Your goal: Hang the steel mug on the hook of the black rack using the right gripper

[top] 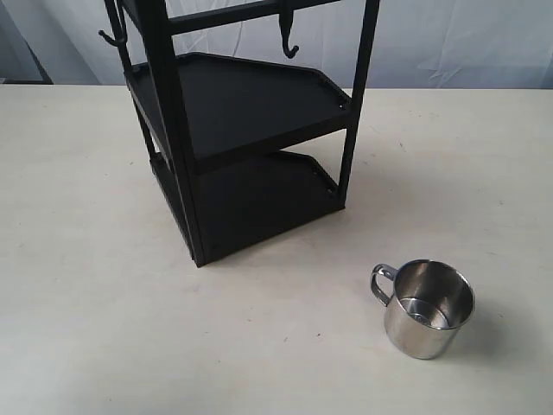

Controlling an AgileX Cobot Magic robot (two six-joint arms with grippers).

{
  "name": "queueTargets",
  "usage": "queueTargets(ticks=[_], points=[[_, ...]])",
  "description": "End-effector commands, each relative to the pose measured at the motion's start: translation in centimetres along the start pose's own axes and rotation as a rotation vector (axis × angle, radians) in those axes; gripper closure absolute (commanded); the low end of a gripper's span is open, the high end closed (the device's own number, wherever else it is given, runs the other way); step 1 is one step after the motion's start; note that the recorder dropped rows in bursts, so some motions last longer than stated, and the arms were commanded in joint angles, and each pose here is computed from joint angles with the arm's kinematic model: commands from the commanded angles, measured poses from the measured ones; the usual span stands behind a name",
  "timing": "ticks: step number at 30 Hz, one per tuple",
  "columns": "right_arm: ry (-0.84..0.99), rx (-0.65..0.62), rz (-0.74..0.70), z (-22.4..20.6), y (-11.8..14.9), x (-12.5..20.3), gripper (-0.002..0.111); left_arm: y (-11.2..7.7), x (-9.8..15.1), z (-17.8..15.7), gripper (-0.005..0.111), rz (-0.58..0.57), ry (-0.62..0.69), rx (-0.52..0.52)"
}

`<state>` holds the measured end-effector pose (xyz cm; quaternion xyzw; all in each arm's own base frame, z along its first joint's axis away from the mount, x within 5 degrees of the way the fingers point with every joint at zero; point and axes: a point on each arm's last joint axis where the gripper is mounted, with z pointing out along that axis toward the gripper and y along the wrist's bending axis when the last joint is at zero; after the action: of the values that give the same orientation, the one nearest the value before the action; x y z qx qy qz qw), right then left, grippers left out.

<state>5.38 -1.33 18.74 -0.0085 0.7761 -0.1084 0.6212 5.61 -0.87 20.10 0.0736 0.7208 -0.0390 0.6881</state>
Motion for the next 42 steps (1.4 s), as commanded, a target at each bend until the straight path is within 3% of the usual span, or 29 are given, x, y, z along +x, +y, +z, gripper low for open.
queueTargets(ticks=[1,8,15,19,23,31,33,35,37,40,42], points=[[-0.012,0.000,-0.015,0.0,0.0,0.0,0.108,0.0,-0.1,0.0,0.105,0.003,-0.010,0.004],[-0.013,0.004,-0.025,0.0,0.0,0.0,0.108,0.0,-0.1,0.0,0.105,0.003,-0.010,0.004],[-0.143,0.041,-0.296,-0.1,-0.2,-1.2,0.108,0.0,-0.1,0.0,0.105,0.003,-0.010,0.004],[-0.212,0.013,-0.295,-0.2,0.2,-1.8,0.108,0.0,-0.1,0.0,0.105,0.003,-0.010,0.004],[-0.396,-0.065,-0.278,-0.7,1.1,-3.3,0.108,0.0,-0.1,0.0,0.105,0.003,-0.010,0.004],[-0.888,-0.264,0.173,-3.6,1.4,-7.0,0.108,0.0,-0.1,0.0,0.105,0.003,-0.010,0.004],[-1.089,-0.377,0.376,-5.4,1.0,-8.1,0.108,0.0,-0.1,0.0,0.105,0.003,-0.010,0.004],[-1.218,-0.409,0.563,-6.4,0.0,-8.6,0.108,0.0,-0.1,0.0,0.105,0.003,-0.010,0.004],[-1.197,-0.430,0.808,-6.1,-1.0,-8.4,0.108,0.0,-0.1,0.0,0.105,0.003,-0.010,0.004],[-1.024,-0.544,1.301,-4.8,-1.9,-7.9,0.108,0.0,-0.1,0.0,0.105,0.003,-0.010,0.004],[-0.885,-0.596,1.502,-4.0,-1.7,-7.4,0.108,0.0,-0.1,0.0,0.105,0.003,-0.010,0.004]])
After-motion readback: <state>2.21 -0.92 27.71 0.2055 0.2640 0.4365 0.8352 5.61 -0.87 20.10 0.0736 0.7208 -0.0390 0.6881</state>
